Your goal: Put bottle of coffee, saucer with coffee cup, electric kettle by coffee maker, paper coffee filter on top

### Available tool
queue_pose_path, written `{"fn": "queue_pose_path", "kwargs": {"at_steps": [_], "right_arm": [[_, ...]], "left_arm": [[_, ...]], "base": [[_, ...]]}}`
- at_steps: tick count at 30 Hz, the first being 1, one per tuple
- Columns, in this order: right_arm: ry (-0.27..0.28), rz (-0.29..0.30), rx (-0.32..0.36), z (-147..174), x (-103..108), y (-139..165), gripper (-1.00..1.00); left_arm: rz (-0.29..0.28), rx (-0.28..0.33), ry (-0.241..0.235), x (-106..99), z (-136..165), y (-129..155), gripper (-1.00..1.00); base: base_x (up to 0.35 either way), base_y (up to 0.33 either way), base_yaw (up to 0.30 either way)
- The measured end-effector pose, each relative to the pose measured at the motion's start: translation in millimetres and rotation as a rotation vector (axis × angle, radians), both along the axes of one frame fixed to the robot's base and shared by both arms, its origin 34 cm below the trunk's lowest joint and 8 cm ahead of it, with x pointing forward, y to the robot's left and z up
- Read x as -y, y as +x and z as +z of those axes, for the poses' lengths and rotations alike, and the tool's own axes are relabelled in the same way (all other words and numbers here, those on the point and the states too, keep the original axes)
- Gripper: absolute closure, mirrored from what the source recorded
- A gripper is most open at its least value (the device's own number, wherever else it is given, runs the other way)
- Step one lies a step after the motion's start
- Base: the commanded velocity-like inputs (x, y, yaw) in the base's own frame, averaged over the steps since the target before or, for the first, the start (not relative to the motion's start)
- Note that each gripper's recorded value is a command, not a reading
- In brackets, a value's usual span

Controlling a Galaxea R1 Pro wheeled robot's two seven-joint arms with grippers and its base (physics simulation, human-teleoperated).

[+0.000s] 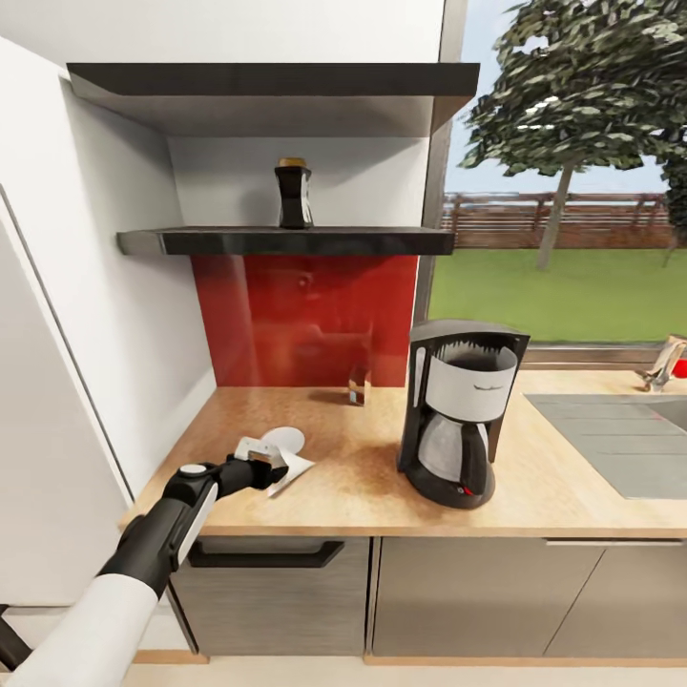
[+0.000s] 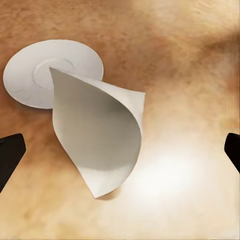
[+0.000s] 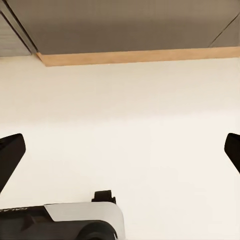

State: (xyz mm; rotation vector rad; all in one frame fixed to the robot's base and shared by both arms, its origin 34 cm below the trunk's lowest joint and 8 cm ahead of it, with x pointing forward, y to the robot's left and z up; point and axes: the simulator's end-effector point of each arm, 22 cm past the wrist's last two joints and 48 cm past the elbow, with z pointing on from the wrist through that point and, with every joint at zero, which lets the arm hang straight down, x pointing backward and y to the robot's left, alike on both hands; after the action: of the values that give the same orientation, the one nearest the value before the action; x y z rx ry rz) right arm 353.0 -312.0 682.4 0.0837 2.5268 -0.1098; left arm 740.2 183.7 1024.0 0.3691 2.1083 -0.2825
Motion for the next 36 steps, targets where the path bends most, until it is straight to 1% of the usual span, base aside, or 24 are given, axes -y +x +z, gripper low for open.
{"fn": "queue_pose_path", "kwargs": {"at_steps": [4,5,8,21,27,36], "right_arm": [[0.0,0.0,0.0,0.1,-0.1,-0.1,-1.0],[0.0,0.0,0.0,0.1,-0.1,-0.2,-1.0],[0.0,0.0,0.0,-0.1,0.0,-0.1,-1.0],[0.0,0.001,0.0,0.0,-0.1,0.0,-1.0],[0.0,0.001,0.0,0.0,-0.1,-0.1,-1.0],[0.0,0.0,0.0,0.0,-0.1,-0.1,-1.0]], "left_arm": [[-0.008,-0.026,0.009,2.0,-12.6,-4.1,-1.0],[-0.009,-0.045,0.013,1.9,-22.1,-7.0,-1.0],[-0.009,-0.058,0.014,1.8,-28.4,-8.4,-1.0],[-0.01,-0.058,0.011,2.1,-28.4,-8.6,-1.0],[-0.01,-0.058,0.011,2.1,-28.3,-8.7,-1.0],[-0.013,-0.058,0.003,4.4,-27.8,-9.0,-1.0]], "base": [[0.098,0.0,0.0],[0.186,0.0,0.0],[0.051,0.0,0.0],[0.003,0.0,0.0],[0.097,0.0,0.0],[0.017,0.0,0.0]]}}
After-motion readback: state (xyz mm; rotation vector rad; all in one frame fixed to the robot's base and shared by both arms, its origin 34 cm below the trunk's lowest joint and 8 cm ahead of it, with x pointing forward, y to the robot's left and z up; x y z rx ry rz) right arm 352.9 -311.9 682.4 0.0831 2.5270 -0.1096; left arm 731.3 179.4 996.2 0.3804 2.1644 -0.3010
